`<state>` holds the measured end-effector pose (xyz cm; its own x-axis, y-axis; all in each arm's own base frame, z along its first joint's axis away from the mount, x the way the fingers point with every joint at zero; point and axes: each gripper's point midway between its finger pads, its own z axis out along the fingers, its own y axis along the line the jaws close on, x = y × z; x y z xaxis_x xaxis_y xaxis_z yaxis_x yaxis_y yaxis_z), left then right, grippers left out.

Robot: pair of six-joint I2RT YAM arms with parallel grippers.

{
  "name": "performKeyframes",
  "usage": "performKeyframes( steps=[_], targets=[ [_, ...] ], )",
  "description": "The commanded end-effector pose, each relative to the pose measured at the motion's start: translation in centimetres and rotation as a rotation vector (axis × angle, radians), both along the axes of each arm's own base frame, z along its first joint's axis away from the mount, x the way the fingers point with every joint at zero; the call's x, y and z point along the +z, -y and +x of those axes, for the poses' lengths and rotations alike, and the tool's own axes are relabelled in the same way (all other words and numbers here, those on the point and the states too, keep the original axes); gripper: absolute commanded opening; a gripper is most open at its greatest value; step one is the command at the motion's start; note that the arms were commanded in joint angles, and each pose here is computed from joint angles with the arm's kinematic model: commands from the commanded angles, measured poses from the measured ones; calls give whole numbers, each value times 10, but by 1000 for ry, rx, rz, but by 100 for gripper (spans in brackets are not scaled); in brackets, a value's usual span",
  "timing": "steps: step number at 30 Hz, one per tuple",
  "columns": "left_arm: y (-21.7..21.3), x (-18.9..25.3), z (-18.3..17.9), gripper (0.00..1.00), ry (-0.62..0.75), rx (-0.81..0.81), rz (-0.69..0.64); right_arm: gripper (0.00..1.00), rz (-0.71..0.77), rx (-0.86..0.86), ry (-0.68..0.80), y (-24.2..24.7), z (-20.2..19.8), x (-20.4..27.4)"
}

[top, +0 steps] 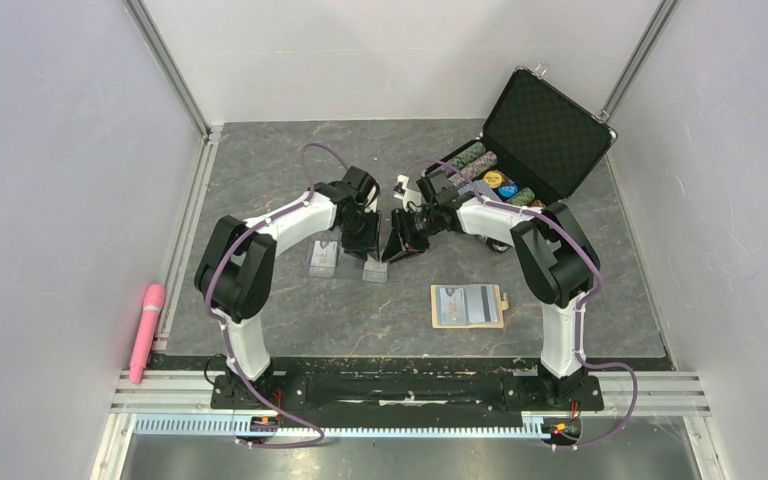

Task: Put the credit cards into the card holder
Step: Pick up the credit card from the storage box.

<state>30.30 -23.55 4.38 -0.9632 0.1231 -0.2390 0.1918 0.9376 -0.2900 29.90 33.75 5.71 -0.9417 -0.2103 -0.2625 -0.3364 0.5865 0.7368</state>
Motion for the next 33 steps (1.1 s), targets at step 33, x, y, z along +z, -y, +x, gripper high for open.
performKeyframes(
  steps=[33],
  targets=[
    [9, -4, -7, 16, -3, -112, 131, 32, 9, 28, -9, -1, -7, -6]
  ],
)
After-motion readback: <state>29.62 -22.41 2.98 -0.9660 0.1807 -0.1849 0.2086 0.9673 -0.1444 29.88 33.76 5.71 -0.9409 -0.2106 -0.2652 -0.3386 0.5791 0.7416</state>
